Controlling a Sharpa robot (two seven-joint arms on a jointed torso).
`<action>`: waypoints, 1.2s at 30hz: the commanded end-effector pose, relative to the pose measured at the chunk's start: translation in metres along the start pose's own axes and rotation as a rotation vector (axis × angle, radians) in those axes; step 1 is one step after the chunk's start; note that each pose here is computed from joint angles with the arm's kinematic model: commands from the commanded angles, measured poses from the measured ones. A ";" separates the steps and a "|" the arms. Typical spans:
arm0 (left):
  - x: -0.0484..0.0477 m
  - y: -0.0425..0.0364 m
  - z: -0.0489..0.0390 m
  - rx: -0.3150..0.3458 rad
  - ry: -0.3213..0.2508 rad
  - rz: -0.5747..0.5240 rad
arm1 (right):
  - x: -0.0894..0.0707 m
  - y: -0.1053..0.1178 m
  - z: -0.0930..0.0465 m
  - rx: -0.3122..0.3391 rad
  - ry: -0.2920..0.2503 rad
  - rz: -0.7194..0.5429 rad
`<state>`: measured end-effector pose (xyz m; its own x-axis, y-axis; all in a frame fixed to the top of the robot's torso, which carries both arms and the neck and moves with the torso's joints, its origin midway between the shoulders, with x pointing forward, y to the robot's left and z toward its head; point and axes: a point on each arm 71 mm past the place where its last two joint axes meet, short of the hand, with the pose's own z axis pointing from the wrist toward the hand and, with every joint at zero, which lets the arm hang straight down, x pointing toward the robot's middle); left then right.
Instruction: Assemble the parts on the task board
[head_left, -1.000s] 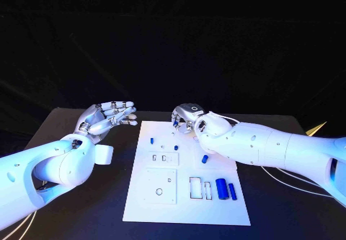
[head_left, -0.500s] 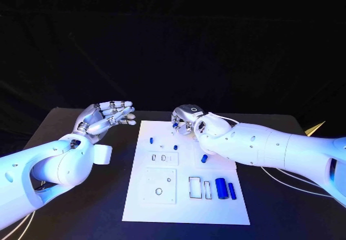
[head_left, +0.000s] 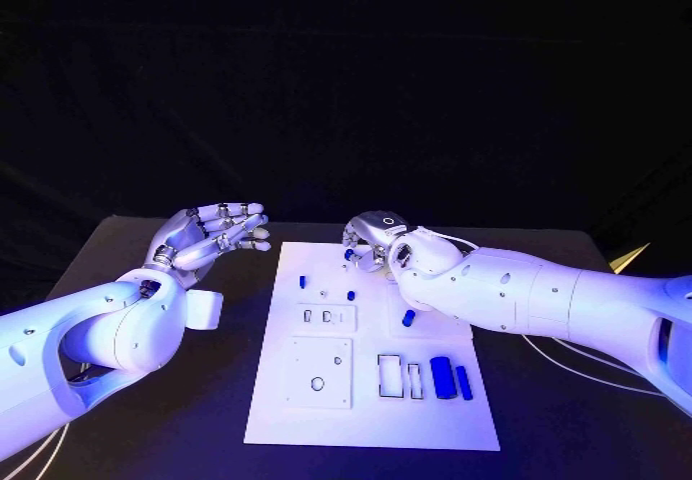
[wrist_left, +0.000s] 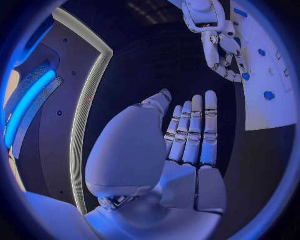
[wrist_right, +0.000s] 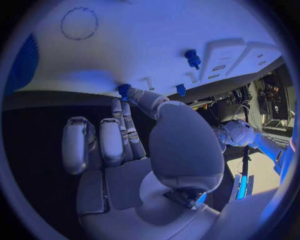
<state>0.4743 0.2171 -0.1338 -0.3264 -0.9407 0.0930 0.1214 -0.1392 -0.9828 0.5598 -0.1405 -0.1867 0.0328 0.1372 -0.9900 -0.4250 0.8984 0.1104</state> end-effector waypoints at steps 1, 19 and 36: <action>0.0023 -0.0014 0.0007 0.010 0.020 -0.006 | 0.000 0.001 0.001 -0.009 0.007 -0.003; -0.0004 -0.0008 0.0018 0.011 0.016 -0.004 | -0.012 -0.010 -0.018 -0.008 -0.014 0.043; 0.0006 0.0010 0.0043 0.006 0.027 0.010 | -0.060 -0.073 -0.071 0.137 0.078 0.265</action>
<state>0.4792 0.2189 -0.1356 -0.3203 -0.9433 0.0866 0.1227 -0.1320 -0.9836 0.5252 -0.2405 -0.1350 -0.0227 0.3099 -0.9505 -0.3221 0.8978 0.3003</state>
